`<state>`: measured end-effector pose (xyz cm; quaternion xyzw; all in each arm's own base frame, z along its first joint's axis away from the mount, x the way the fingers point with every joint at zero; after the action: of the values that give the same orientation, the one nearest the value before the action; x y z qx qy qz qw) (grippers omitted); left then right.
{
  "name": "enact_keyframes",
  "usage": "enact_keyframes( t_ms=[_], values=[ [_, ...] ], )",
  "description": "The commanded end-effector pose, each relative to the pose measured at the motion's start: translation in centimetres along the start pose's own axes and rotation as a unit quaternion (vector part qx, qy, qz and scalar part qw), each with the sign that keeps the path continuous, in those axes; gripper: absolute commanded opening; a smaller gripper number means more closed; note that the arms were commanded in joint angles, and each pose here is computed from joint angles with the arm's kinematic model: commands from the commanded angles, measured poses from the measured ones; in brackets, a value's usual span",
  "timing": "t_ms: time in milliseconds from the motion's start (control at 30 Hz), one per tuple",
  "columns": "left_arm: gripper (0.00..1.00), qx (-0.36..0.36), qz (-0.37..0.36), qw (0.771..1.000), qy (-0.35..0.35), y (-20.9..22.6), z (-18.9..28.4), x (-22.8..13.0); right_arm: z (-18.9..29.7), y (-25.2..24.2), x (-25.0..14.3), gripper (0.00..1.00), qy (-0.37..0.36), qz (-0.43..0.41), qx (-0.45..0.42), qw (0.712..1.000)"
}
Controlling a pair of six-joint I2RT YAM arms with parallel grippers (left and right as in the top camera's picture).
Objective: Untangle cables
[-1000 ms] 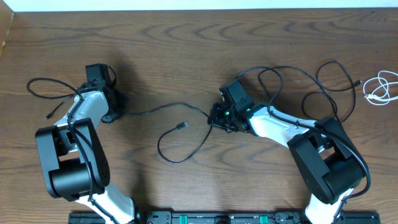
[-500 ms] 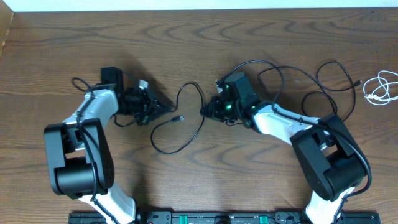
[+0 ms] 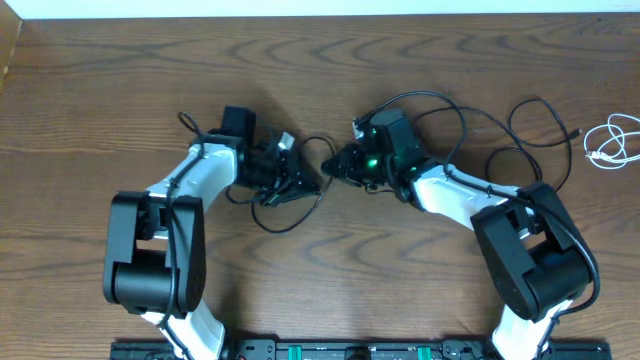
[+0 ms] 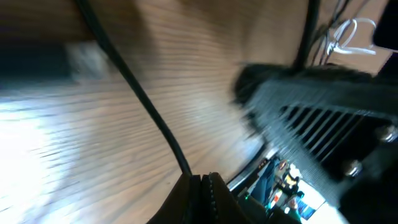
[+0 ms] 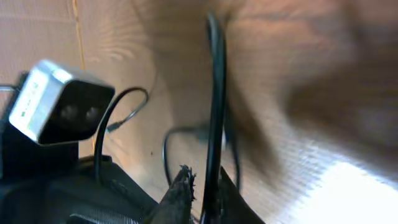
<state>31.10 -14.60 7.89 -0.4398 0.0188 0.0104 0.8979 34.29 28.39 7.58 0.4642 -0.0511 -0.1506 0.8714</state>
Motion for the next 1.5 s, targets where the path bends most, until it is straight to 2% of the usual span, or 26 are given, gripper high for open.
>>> enact_keyframes(
  t_ms=[0,200,533,600,800,1000,1100,1200,1300,1467],
  values=[
    [0.08,-0.012,-0.023,1.000,0.011,-0.9,-0.5,-0.5,-0.4,-0.4,-0.7,0.16,0.015,0.012,-0.005,1.000],
    [0.08,-0.010,-0.025,0.999,0.018,-1.1,-0.8,-0.8,-0.8,-1.6,-1.3,0.32,0.007,0.000,-0.046,0.999],
    [0.08,-0.012,-0.033,0.999,0.007,-1.0,-0.6,-0.3,-0.7,-2.9,-2.8,0.36,0.036,-0.100,-0.079,0.991],
    [0.08,-0.013,-0.036,0.999,0.004,-1.0,-0.6,-0.2,-0.7,-2.8,-3.1,0.40,0.045,-0.117,-0.076,0.989],
    [0.08,-0.014,-0.040,0.999,0.002,-1.1,-0.6,-0.1,-0.9,-2.5,-3.8,0.43,0.060,-0.131,-0.072,0.987],
    [0.08,-0.074,-0.042,0.996,0.022,-3.0,-0.8,-0.7,-0.8,-2.5,-3.7,0.41,0.061,-0.149,-0.072,0.984],
    [0.08,-0.076,-0.052,0.995,0.026,-3.3,-1.2,-0.9,-0.7,-2.2,-3.7,0.38,0.067,-0.171,-0.063,0.981],
    [0.08,-0.078,-0.063,0.995,0.027,-3.6,-1.5,-0.9,-0.6,-1.5,-3.4,0.28,0.076,-0.174,-0.042,0.981],
    [0.08,-0.078,-0.069,0.994,0.026,-3.8,-1.7,-0.8,-0.5,-1.0,-2.9,0.01,0.072,-0.167,-0.028,0.983],
    [0.08,-0.074,-0.069,0.995,0.025,-3.7,-1.7,-0.8,0.0,-1.2,-0.5,0.01,0.024,-0.107,-0.018,0.994]
  ],
)
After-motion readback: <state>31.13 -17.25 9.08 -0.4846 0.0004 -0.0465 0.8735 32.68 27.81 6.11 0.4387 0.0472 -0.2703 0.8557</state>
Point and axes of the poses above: each gripper's point midway between its finger pads, its own z axis back along the fingers, its own y axis along the line the jaws close on, x = y × z, the point moved 4 cm from there along z, back along the fingers, and after that the axes turned 12 degrees about -z, right-handed, at the moved point
